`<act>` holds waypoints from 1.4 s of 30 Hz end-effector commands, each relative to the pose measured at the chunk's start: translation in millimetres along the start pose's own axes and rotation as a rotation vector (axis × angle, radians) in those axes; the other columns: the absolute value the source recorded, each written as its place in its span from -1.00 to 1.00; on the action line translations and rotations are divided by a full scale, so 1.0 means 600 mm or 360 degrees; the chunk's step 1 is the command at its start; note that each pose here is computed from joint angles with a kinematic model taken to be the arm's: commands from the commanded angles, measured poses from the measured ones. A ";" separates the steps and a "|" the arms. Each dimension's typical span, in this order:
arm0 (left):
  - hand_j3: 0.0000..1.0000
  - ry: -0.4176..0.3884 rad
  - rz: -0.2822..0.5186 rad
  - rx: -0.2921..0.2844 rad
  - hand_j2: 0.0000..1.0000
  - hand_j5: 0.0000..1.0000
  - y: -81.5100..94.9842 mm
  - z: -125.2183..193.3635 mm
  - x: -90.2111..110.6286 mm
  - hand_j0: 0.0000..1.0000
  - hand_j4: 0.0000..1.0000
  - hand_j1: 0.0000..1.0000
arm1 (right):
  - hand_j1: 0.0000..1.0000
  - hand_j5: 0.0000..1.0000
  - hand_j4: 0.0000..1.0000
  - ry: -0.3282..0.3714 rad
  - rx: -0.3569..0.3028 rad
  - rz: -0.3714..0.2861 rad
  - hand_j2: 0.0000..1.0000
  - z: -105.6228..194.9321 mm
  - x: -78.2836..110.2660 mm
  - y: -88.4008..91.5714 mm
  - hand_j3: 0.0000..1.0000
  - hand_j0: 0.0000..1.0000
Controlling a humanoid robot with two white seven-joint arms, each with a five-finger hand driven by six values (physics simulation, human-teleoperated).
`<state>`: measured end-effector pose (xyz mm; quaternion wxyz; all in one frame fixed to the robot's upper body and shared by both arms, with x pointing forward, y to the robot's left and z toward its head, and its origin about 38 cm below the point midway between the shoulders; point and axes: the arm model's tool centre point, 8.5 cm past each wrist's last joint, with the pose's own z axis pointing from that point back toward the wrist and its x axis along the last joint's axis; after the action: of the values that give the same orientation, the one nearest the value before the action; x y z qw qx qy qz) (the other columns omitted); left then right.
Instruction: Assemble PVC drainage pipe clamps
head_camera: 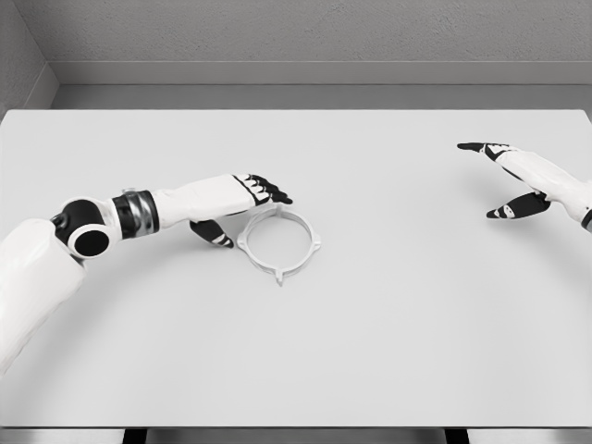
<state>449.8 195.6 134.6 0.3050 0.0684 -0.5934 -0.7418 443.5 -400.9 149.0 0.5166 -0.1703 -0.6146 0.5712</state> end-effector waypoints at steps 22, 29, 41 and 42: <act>1.00 -0.0031 0.0012 0.0026 1.00 1.00 0.005 -0.015 0.010 1.00 1.00 1.00 | 1.00 1.00 1.00 0.0000 -0.0003 -0.0011 1.00 0.002 0.000 0.002 1.00 1.00; 1.00 0.0100 -0.0065 0.0029 1.00 1.00 0.042 0.047 -0.035 1.00 1.00 1.00 | 1.00 1.00 1.00 0.0002 0.0000 -0.0010 1.00 0.003 -0.001 0.003 1.00 1.00; 1.00 0.0280 -0.0194 0.0038 1.00 1.00 0.105 0.210 -0.068 1.00 1.00 1.00 | 1.00 1.00 1.00 0.0002 0.0000 -0.0010 1.00 0.003 -0.001 0.003 1.00 1.00; 1.00 0.0283 -0.0193 0.0038 1.00 1.00 0.105 0.212 -0.069 1.00 1.00 1.00 | 1.00 1.00 1.00 0.0002 0.0000 -0.0010 1.00 0.003 -0.001 0.003 1.00 1.00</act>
<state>449.4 312.3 212.8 0.3110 0.1691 -0.5679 -0.7431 441.5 -401.5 146.8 0.5179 -0.1695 -0.6125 0.5726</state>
